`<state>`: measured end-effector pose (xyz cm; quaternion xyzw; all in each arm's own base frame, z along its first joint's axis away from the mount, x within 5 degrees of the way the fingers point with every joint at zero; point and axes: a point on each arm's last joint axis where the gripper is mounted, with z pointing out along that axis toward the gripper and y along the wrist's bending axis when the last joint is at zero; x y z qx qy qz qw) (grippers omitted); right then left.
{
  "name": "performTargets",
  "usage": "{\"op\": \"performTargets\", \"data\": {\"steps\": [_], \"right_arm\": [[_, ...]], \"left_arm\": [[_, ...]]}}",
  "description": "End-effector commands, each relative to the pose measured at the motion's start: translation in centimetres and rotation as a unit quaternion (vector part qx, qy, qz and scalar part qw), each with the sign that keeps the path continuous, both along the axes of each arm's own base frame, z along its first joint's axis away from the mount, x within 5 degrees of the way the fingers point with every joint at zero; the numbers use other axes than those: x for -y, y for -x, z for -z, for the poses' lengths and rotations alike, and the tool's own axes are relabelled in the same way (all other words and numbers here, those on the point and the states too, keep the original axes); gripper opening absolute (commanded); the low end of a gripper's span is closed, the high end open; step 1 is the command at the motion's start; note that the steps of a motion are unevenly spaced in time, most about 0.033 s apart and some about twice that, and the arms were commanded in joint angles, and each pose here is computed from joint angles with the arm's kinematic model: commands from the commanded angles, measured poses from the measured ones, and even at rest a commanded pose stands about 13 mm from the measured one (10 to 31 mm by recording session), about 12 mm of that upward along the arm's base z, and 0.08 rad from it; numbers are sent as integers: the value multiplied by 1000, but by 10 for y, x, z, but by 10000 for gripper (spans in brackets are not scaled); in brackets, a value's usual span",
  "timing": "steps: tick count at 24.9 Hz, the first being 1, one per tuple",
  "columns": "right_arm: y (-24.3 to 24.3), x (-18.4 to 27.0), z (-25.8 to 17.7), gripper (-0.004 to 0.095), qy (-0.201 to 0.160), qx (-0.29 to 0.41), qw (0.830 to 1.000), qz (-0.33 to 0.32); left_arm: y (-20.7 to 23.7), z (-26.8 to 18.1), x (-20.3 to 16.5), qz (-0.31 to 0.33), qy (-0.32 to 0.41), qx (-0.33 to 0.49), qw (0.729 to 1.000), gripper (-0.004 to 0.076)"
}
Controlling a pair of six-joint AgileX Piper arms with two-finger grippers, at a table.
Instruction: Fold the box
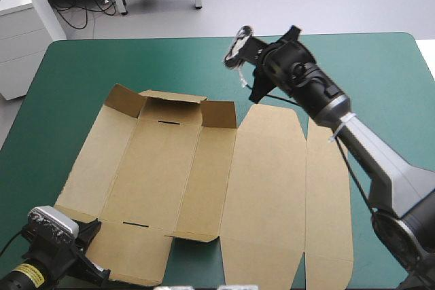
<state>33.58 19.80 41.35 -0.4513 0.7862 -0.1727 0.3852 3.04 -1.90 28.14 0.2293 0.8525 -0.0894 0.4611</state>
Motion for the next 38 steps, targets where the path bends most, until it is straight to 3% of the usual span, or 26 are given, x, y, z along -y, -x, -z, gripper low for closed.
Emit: {"op": "performTargets", "data": {"steps": [1,3,8,12,19,24,26,32,34,38], "right_arm": [[10,49,-40,169,-45,33,994,90],[12,72,-41,-7,-63,6,989,135],[25,113,-51,-15,-138,-45,972,184],[48,145,-71,-15,-199,-36,957,208],[110,190,-69,-15,-214,-18,934,284],[179,210,-10,-15,-225,-62,906,354],[196,208,13,-15,-237,-80,901,354],[236,196,83,-20,-323,-114,865,365],[239,194,84,-20,-338,-112,863,360],[238,194,83,-20,-334,-103,869,350]], "left_arm": [[-3,-12,1,-4,19,30,999,-10],[-3,-12,1,-4,19,30,999,-10],[-3,-12,1,-4,19,30,999,-10],[-3,-12,1,-4,19,30,999,-10],[-3,-12,1,-4,19,30,999,-10],[-3,-12,1,-4,19,30,999,-10],[-3,-12,1,-4,19,30,999,-10],[-3,-11,1,-5,19,27,999,-10],[-3,-11,1,-5,19,28,999,-10],[-7,-17,0,-42,50,13,998,-10]]}}
